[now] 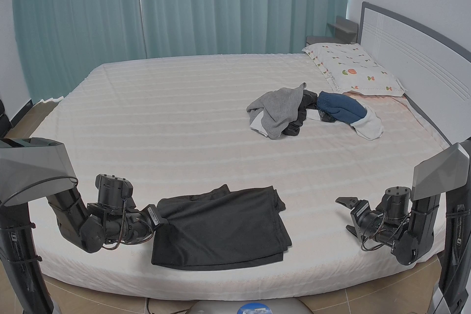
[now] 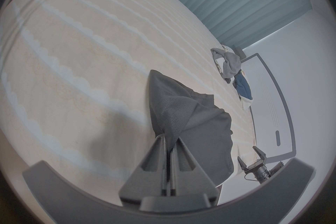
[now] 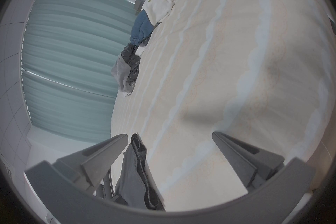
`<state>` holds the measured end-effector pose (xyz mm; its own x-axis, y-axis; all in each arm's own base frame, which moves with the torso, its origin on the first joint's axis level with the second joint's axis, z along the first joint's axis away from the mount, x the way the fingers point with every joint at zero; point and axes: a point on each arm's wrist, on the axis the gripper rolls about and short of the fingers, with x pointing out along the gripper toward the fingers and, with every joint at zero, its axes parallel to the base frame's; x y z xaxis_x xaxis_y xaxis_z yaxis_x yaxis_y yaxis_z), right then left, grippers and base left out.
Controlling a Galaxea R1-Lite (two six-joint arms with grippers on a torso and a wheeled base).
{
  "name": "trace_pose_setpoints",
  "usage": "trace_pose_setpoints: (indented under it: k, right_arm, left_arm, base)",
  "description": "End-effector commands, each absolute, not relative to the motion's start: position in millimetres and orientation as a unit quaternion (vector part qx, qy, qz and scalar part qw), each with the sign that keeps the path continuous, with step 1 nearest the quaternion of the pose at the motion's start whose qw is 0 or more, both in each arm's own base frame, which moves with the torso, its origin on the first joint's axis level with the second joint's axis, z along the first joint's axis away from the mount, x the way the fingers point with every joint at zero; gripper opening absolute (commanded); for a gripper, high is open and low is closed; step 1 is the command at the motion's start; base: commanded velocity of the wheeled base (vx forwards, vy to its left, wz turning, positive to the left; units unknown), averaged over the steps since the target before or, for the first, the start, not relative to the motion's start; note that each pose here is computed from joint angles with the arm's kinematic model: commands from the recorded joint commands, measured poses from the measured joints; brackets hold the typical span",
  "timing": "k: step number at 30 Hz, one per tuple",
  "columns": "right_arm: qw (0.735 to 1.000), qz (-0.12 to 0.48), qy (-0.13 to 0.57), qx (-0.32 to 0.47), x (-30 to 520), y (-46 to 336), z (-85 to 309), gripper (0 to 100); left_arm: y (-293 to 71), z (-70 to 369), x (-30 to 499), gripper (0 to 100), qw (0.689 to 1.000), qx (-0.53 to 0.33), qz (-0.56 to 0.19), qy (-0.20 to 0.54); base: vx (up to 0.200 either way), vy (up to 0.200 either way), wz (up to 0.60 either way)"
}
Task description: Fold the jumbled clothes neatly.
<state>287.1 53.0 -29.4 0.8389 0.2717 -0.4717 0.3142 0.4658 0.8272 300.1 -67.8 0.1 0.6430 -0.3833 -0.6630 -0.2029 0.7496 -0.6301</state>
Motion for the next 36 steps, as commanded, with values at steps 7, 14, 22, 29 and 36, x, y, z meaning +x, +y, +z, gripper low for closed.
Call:
trace_pose_setpoints:
  k: [7, 14, 22, 29, 36]
  right_arm:
    - [0.809, -0.009, 0.279, 0.517, 287.6, 53.6, -28.5, 100]
    - [0.809, -0.01, 0.28, 0.516, 287.2, 53.5, -28.6, 100]
    - [0.809, -0.01, 0.28, 0.516, 287.2, 53.5, -28.6, 100]
    - [0.809, -0.009, 0.28, 0.517, 287.2, 53.6, -28.6, 100]
    - [0.809, -0.009, 0.28, 0.517, 287.2, 53.6, -28.6, 100]
  left_arm:
    - [-63.5, 1.6, 300.8, 0, 0.837, -0.353, -0.049, 0.415]
    - [-63.0, 0.9, 300.7, 0, 0.837, -0.353, -0.046, 0.417]
    - [-57.4, 0.9, 301.9, 0, 0.838, -0.356, -0.037, 0.413]
    - [-56.9, 0.4, 302.1, 0, 0.838, -0.355, -0.036, 0.414]
    - [-56.3, 0.0, 301.7, 0, 0.837, -0.355, -0.033, 0.415]
  base:
    - [0.0, 0.2, 0.0]
    - [0.0, 0.2, 0.0]
    - [0.0, 0.2, 0.0]
    - [0.0, 0.2, 0.0]
    - [0.0, 0.2, 0.0]
